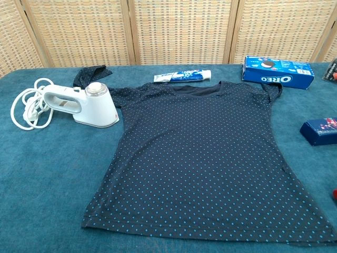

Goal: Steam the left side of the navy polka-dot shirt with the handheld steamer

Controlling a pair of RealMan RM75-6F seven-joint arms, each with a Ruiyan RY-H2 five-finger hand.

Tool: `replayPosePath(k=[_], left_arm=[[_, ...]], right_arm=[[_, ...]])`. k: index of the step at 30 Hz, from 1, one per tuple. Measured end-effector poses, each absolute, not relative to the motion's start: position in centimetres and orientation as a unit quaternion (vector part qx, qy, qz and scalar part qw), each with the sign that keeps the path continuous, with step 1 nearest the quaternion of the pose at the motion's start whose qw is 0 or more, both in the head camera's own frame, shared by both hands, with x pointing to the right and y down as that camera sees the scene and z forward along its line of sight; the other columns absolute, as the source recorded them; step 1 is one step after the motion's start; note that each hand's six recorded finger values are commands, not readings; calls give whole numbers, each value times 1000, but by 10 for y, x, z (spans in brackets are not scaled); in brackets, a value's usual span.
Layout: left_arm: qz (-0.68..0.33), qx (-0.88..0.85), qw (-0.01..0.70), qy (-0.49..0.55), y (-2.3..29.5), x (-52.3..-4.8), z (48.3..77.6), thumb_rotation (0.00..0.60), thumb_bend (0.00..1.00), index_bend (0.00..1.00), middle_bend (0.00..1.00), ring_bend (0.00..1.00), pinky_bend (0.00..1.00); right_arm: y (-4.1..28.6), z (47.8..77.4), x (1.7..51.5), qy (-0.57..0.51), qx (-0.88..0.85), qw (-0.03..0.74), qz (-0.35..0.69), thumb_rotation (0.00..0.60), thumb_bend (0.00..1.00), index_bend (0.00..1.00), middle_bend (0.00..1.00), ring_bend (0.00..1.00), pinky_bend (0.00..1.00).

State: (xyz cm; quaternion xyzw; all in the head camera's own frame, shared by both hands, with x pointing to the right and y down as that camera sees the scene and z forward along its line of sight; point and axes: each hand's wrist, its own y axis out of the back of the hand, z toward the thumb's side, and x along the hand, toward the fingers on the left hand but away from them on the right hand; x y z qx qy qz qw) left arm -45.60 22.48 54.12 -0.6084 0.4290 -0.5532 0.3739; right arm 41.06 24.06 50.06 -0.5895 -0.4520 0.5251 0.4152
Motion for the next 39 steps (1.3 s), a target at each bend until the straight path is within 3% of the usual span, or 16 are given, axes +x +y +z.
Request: replayPosePath(k=[9, 14, 20, 26, 30, 39], left_arm=[[-550, -614, 379, 421, 221, -452, 545, 600, 0, 0, 0, 0, 0], [-532, -630, 386, 414, 200, -438, 557, 600, 0, 0, 0, 0, 0], [-510, -664, 383, 389, 158, -416, 597, 600, 8, 0, 0, 0, 0], [-520, -682, 387, 337, 111, -395, 653, 600, 233, 0, 0, 0, 0], [-524, -688, 387, 321, 81, -377, 684, 600, 264, 0, 0, 0, 0], [-532, -692, 376, 309, 43, -352, 719, 600, 327, 0, 0, 0, 0]], right_arm=[[240, 499, 411, -455, -592, 412, 522, 600, 0, 11, 0, 0, 0], [239, 501, 412, -453, -592, 409, 526, 600, 0, 14, 0, 0, 0], [235, 508, 416, -450, -591, 400, 536, 600, 0, 14, 0, 0, 0], [229, 515, 424, -451, -583, 391, 551, 600, 0, 14, 0, 0, 0], [227, 517, 427, -453, -579, 387, 557, 600, 0, 14, 0, 0, 0], [222, 523, 436, -456, -575, 373, 568, 600, 0, 14, 0, 0, 0]])
